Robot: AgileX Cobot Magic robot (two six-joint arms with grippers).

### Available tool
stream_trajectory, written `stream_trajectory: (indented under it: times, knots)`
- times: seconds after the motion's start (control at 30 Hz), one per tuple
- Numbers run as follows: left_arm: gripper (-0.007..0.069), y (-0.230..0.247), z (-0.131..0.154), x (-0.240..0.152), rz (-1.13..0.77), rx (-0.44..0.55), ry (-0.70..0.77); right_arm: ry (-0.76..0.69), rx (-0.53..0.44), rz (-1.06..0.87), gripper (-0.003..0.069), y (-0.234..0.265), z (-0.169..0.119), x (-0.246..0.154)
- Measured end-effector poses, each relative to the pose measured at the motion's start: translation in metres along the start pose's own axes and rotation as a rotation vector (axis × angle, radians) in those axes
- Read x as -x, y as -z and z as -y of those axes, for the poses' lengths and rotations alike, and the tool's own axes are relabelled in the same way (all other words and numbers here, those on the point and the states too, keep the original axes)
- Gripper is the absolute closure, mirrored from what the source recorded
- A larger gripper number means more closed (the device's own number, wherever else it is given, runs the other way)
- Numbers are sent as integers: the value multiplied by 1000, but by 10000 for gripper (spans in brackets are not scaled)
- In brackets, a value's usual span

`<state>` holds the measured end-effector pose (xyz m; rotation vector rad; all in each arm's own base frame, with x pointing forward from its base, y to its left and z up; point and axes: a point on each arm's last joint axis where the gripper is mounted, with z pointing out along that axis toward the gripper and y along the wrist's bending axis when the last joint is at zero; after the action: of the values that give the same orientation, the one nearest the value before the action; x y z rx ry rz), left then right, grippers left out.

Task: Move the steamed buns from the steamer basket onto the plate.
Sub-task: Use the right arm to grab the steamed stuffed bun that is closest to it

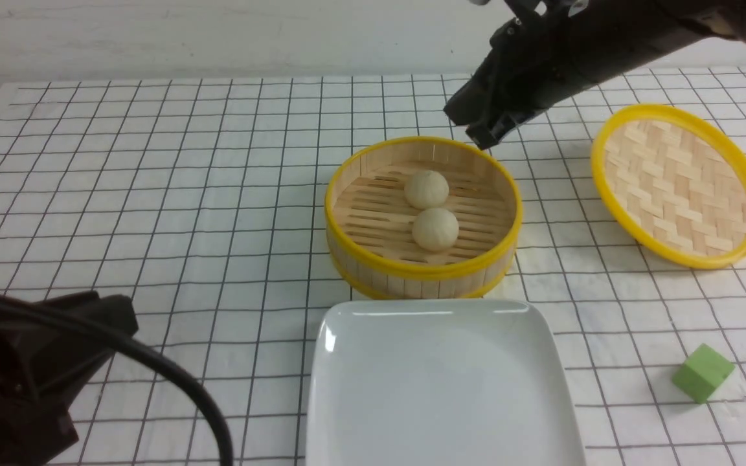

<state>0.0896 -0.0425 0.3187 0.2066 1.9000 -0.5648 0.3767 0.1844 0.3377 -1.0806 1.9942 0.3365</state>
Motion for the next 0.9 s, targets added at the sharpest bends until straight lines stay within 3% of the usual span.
stream_trajectory:
  times: [0.1, 0.17, 0.33, 0.47, 0.63, 0.9]
  knots:
    - [383, 0, 0, 0, 1, 0, 0, 0, 6, -11, 627, -1, 0, -1]
    - [383, 0, 0, 0, 0, 1, -2, 0, 19, -24, 571, -1, -2, -3]
    - [383, 0, 0, 0, -1, 1, -3, -37, 36, -45, 287, -6, -2, -7]
    - [383, 0, 0, 0, -2, 1, -3, -63, 31, -59, 178, -23, 1, -14]
    - [383, 0, 0, 0, -3, 0, -3, -99, 30, -86, 183, -54, 6, -30]
    - [383, 0, 0, 0, -3, 0, -3, -123, 32, -126, 307, -84, 10, -50]
